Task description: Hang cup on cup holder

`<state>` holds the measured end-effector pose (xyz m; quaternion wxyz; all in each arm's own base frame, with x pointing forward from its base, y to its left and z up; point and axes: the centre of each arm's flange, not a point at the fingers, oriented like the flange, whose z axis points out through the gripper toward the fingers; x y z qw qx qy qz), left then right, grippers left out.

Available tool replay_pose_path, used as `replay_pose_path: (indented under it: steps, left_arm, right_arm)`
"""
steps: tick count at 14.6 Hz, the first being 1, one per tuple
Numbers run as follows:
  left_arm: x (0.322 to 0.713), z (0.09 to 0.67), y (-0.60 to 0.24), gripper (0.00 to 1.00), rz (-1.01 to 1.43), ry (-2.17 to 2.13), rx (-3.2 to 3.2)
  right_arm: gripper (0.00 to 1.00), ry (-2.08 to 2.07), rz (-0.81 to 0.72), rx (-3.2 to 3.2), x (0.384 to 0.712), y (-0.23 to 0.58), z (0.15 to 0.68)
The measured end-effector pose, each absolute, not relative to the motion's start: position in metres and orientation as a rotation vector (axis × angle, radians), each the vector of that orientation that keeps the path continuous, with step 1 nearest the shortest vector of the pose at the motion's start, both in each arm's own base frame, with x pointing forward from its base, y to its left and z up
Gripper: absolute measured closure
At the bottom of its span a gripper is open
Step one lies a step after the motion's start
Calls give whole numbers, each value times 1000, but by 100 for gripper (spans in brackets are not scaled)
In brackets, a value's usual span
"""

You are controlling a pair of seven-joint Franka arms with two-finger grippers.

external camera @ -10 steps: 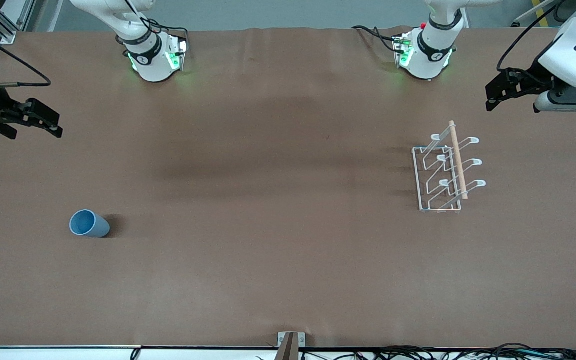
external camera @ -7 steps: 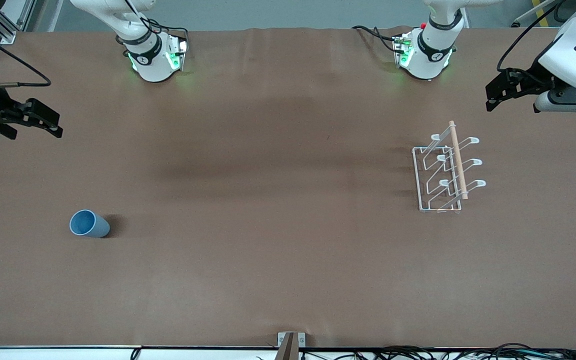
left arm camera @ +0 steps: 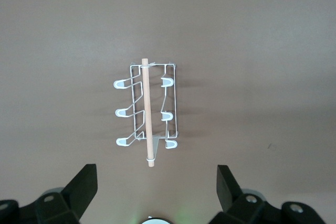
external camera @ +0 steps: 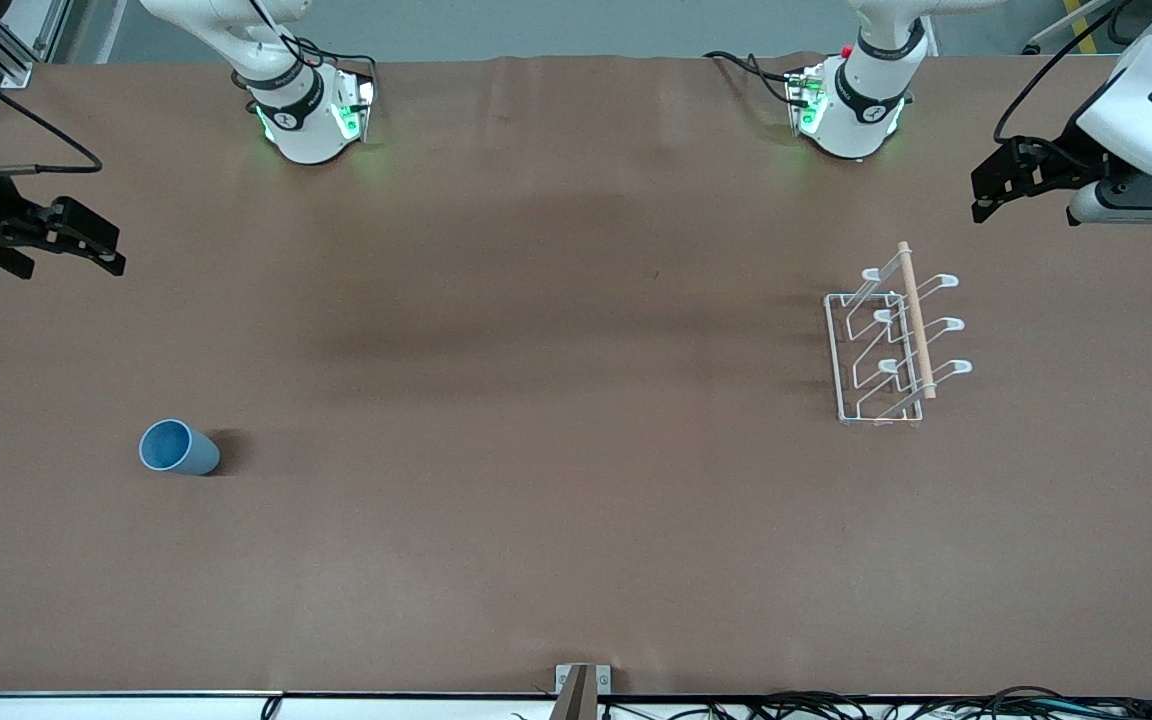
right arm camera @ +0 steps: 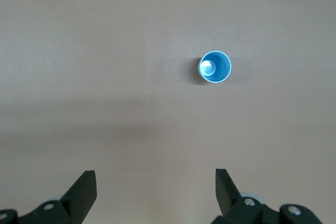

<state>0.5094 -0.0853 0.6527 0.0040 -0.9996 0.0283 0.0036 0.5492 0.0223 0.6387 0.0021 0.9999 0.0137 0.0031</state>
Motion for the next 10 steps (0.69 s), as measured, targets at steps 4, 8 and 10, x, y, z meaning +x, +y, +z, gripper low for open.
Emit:
replay_pose_path:
  steps: [4,8,10]
  left_arm:
    - [509,653,-85,0,11,89,-3132]
    - [511,650,-85,0,21,90,-3133]
    - [513,647,-85,0,30,91,-3133]
  right_arm:
    - [0,43,10,3137,549,22,639]
    - [0,43,10,3137,549,22,639]
    - [0,41,11,3137,549,21,638]
